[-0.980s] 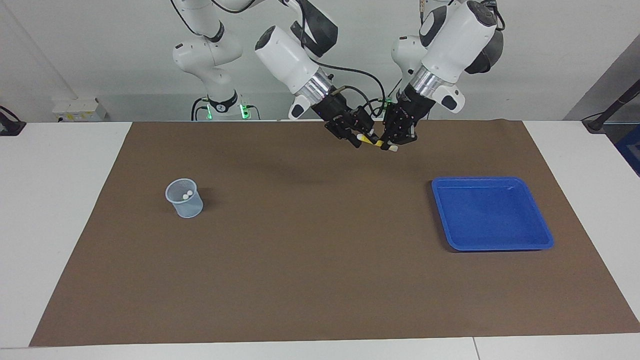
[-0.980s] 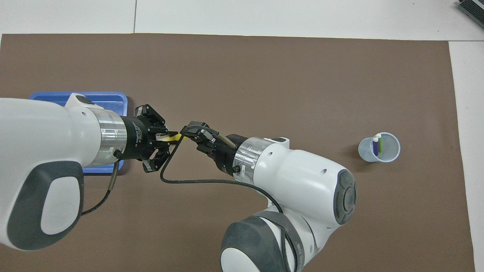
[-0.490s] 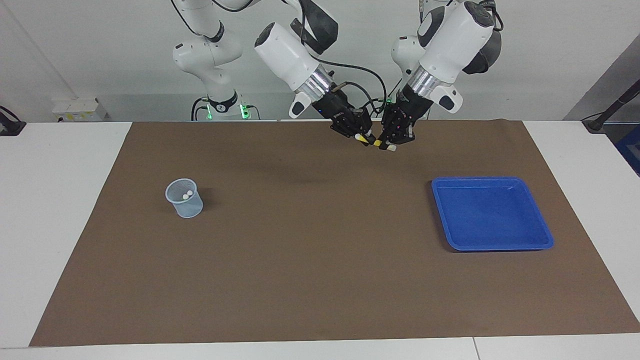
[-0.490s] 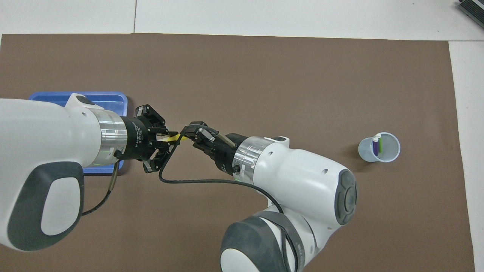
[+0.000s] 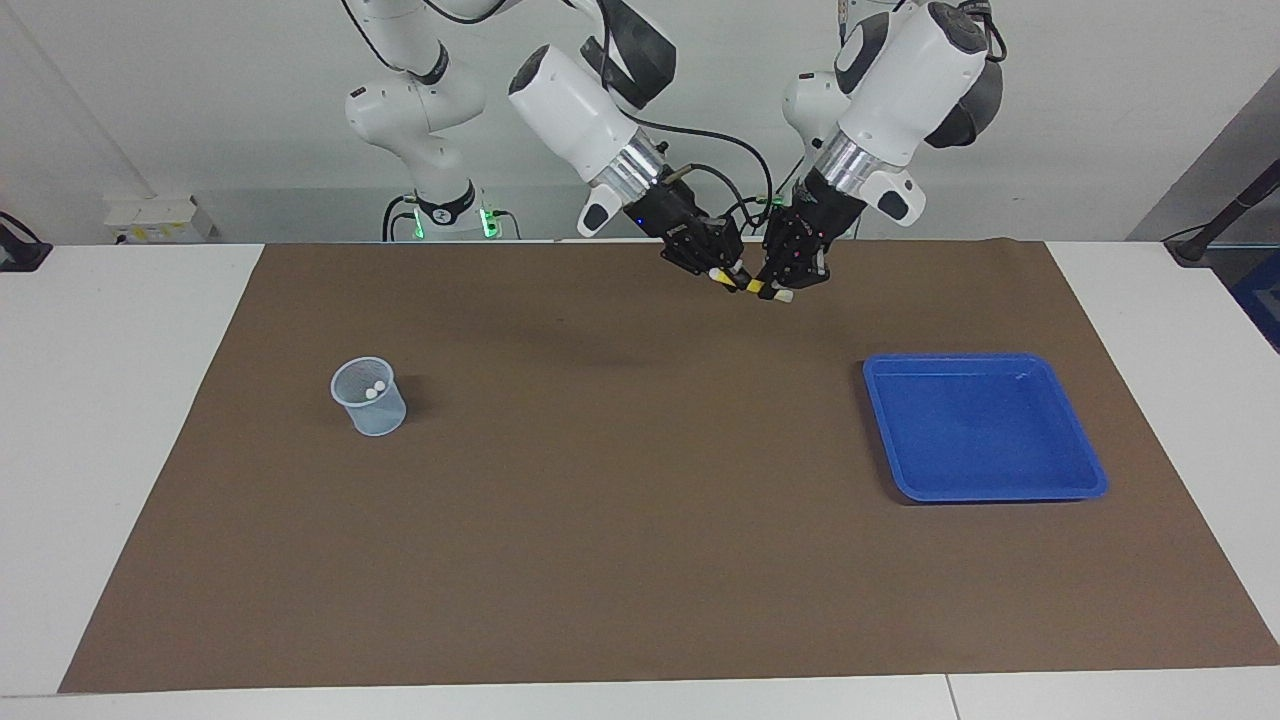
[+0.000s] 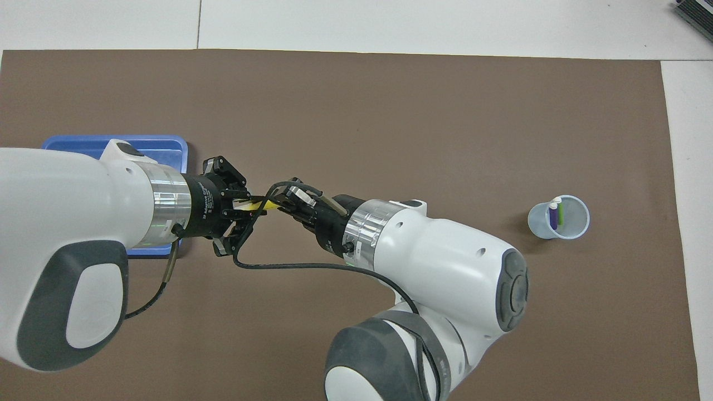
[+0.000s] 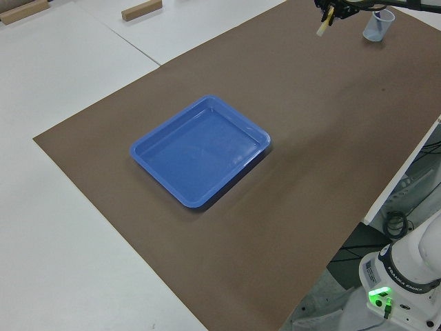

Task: Transfer and insert pens with both arms
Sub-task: 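Grasp the yellow pen with the right gripper and open the left gripper, then carry the yellow pen with the right gripper to the clear cup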

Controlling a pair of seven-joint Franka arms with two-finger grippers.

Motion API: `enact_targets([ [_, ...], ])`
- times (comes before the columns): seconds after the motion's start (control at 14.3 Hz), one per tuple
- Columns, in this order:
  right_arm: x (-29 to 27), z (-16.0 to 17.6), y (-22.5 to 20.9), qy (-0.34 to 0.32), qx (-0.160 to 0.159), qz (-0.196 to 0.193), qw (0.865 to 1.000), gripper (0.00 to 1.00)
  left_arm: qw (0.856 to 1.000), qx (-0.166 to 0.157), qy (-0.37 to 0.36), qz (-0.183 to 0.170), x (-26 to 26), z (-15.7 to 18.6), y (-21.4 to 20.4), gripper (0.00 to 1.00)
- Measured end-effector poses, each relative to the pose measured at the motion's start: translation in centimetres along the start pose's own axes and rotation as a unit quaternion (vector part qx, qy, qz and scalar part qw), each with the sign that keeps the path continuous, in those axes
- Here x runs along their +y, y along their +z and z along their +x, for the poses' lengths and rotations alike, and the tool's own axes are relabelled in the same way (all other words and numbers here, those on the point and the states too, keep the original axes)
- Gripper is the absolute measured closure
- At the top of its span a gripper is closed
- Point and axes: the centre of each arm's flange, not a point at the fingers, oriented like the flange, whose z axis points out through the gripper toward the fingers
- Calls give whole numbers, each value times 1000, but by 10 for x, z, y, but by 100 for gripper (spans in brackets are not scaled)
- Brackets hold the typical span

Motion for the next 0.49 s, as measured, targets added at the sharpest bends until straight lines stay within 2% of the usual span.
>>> enact_targets([
  [0.07, 0, 1, 0, 1, 0, 0, 1000, 82, 1000, 0, 0, -1, 0, 0, 0, 79],
  [0.14, 1, 2, 0, 3, 1, 0, 1000, 82, 1000, -1, 1, -2, 0, -1, -1, 70],
  [0.49, 5, 8, 1, -5, -2, -8, 1000, 82, 1000, -3, 2, -8, 0, -2, -4, 11],
])
